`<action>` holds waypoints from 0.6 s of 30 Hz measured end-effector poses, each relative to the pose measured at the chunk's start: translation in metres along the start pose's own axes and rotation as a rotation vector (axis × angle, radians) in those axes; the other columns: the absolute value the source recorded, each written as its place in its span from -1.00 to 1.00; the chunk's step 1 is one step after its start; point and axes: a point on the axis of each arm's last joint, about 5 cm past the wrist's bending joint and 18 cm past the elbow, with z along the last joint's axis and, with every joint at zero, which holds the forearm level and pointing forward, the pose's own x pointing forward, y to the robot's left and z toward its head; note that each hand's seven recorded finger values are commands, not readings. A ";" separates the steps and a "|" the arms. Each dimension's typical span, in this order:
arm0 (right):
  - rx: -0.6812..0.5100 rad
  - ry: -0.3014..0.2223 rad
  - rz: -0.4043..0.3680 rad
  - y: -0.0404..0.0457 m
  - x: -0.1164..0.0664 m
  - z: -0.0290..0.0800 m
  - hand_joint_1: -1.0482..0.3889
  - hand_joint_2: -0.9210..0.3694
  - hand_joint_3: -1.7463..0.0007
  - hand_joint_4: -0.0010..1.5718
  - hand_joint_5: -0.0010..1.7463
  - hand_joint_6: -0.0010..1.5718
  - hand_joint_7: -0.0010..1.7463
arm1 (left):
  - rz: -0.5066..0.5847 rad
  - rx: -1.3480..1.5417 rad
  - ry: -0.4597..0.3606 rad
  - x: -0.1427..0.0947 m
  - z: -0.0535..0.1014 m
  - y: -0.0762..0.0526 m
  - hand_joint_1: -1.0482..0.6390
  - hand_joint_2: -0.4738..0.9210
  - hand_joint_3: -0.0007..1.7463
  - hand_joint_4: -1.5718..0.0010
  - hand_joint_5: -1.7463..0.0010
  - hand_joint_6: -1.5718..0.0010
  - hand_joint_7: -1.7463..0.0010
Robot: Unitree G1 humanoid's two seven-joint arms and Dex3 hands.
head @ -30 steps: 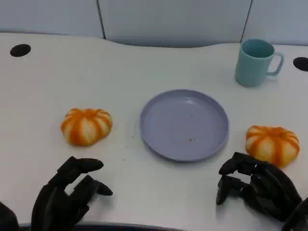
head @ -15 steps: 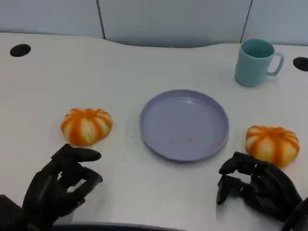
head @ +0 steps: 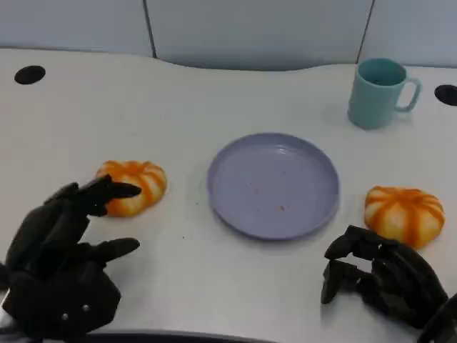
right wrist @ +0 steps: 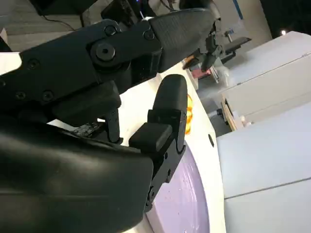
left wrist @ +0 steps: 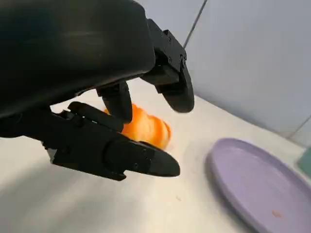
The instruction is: Grasp the bread from the table and place it into the plate.
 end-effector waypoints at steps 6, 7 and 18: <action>-0.008 -0.001 0.002 0.0001 0.000 0.000 -0.25 -1.00 0.92 -0.23 0.67 -0.10 0.10 | -0.075 0.286 0.035 0.025 -0.001 0.006 -0.50 1.00 -0.94 0.75 0.52 0.52 0.97; -0.010 -0.001 0.003 0.0001 0.000 0.000 -0.25 -1.00 0.92 -0.24 0.68 -0.11 0.11 | -0.086 0.315 0.042 0.029 -0.001 0.007 -0.51 1.00 -0.96 0.72 0.65 0.54 0.99; 0.000 0.008 0.008 0.0000 0.001 0.002 -0.24 -1.00 0.92 -0.25 0.71 -0.15 0.17 | -0.223 0.487 0.126 0.073 0.005 0.013 -0.63 1.00 -0.97 0.92 0.94 0.82 1.00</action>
